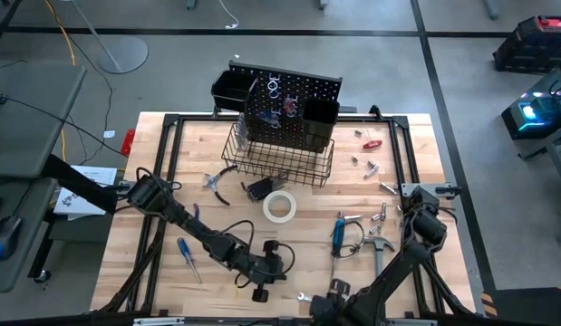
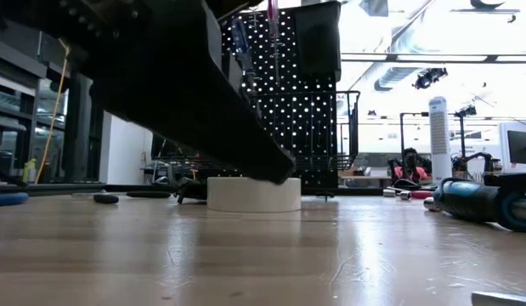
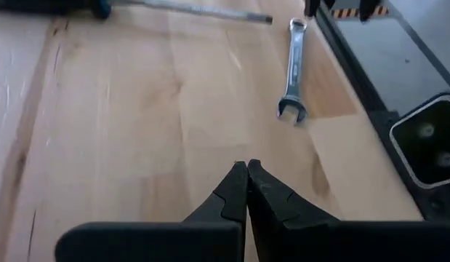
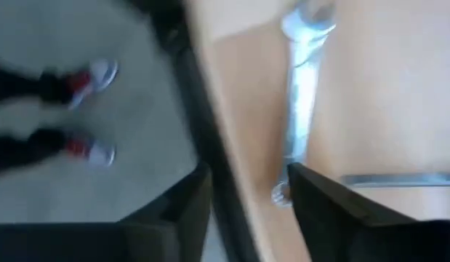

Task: Hang tools onto peg board
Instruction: Hang the wrench on the peg board

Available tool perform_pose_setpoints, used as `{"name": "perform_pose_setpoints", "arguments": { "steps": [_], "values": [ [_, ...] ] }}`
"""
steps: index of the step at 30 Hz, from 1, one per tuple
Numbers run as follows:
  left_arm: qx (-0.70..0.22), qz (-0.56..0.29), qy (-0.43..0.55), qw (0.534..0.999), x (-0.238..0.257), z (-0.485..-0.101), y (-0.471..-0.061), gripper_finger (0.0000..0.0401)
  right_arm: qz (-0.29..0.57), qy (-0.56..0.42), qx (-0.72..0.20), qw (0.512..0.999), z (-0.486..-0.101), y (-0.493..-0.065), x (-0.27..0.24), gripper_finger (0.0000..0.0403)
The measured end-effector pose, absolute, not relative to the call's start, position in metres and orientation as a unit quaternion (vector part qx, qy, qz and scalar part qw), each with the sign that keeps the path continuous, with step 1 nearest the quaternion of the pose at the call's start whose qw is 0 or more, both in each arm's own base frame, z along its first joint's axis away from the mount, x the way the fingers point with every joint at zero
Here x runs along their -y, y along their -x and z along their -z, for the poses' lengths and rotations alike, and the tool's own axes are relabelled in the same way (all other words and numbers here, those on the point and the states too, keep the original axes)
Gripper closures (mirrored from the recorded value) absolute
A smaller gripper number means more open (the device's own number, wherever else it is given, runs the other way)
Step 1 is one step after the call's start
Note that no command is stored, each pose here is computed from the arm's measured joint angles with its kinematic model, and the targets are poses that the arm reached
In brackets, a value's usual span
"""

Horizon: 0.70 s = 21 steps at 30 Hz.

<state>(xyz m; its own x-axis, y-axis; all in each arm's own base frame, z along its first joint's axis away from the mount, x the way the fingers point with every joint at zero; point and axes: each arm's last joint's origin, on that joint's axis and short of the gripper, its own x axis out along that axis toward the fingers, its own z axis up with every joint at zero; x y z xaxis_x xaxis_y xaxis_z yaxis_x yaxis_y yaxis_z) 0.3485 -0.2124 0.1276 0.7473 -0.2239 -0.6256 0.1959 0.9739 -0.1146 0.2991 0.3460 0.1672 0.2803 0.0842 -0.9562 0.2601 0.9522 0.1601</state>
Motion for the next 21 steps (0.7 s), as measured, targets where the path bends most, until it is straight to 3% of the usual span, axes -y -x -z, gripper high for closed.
{"name": "perform_pose_setpoints", "arguments": {
  "steps": [3, 6, 14, 21],
  "values": [
    [-0.320, 0.109, 0.016, 0.941, 0.213, -0.130, -0.350, 0.0401, 0.030, -0.114, -0.632, 0.766, -0.156, -0.299, -0.345, 0.0189],
    [-0.296, 0.106, 0.003, 0.949, 0.212, -0.134, -0.354, 0.0401, 0.057, -0.101, -0.655, 0.746, -0.151, -0.301, -0.335, 0.0173],
    [-0.279, 0.118, -0.015, 0.953, 0.193, -0.137, -0.367, 0.0401, 0.054, -0.114, -0.643, 0.755, -0.152, -0.316, -0.326, 0.0172],
    [-0.291, 0.134, 0.013, 0.947, 0.189, -0.112, -0.376, 0.0401, 0.088, -0.151, -0.654, 0.736, -0.137, -0.318, -0.328, 0.0188]
  ]
}}
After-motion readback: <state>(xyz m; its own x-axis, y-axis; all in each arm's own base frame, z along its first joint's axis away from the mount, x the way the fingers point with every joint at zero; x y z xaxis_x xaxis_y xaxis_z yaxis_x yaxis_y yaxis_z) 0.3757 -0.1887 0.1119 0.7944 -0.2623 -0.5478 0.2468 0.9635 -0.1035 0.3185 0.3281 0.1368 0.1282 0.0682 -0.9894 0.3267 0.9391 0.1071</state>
